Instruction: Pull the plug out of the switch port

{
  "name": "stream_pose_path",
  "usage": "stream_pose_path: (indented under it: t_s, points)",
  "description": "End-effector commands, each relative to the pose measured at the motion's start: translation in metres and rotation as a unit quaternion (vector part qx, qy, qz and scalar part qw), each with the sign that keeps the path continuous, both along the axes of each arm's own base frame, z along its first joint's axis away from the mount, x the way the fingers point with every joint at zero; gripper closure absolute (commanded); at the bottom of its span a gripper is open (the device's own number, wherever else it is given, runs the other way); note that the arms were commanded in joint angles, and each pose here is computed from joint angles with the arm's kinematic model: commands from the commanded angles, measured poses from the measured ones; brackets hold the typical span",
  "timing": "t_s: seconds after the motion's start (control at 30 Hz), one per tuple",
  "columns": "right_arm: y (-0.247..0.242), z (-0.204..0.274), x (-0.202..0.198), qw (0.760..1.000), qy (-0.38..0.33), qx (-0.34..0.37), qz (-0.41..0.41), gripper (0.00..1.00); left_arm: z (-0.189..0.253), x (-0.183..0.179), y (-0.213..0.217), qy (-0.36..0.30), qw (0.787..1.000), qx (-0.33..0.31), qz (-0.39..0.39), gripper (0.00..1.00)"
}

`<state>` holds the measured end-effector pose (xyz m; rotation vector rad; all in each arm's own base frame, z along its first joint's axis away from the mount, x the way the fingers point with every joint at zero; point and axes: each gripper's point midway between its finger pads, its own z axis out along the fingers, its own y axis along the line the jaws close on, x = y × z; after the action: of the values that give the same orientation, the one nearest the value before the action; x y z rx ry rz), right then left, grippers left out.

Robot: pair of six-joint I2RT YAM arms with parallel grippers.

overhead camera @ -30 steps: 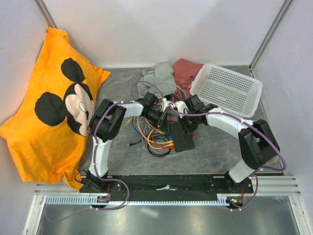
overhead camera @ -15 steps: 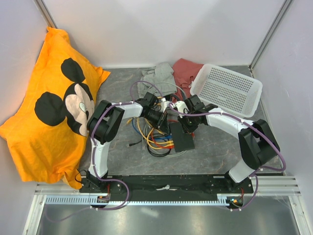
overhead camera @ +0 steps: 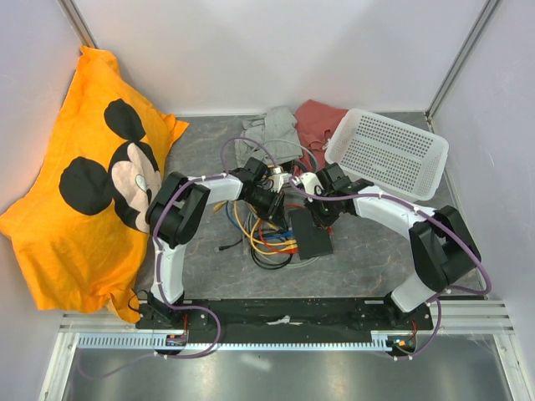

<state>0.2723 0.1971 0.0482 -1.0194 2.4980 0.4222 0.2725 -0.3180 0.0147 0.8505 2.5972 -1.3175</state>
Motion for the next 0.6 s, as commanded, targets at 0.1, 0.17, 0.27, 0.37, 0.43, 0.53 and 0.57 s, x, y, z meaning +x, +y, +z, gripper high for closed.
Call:
stream_pose_path:
  t_s: [0.1, 0.17, 0.27, 0.37, 0.43, 0.53, 0.57]
  points:
    - [-0.027, -0.017, -0.009, 0.998, 0.005, -0.059, -0.004, 1.0, -0.059, -0.005, 0.065, -0.002, 0.984, 0.179, 0.024, 0.98]
    - [-0.028, -0.018, -0.009, 0.998, 0.003, -0.061, -0.002, 1.0, -0.05, -0.003, 0.065, -0.003, 0.986, 0.163, 0.028, 0.98]
    - [-0.029, -0.018, -0.009, 0.998, 0.001, -0.062, -0.002, 1.0, -0.043, -0.003, 0.068, -0.017, 0.989, 0.147, 0.021, 0.98]
    - [-0.031, -0.018, -0.009, 0.998, -0.005, -0.065, 0.0, 1.0, -0.029, 0.004, 0.071, -0.043, 0.989, 0.138, 0.021, 0.98]
    - [-0.032, -0.018, -0.01, 0.998, -0.008, -0.066, 0.002, 1.0, -0.018, 0.013, 0.075, -0.069, 0.987, 0.14, 0.024, 0.98]
    - [-0.032, -0.017, -0.01, 0.998, -0.01, -0.065, 0.003, 1.0, -0.009, 0.026, 0.083, -0.099, 0.983, 0.149, 0.028, 0.98]
    - [-0.032, -0.017, -0.01, 0.998, -0.01, -0.065, 0.003, 1.0, -0.007, 0.029, 0.086, -0.108, 0.982, 0.152, 0.024, 0.98]
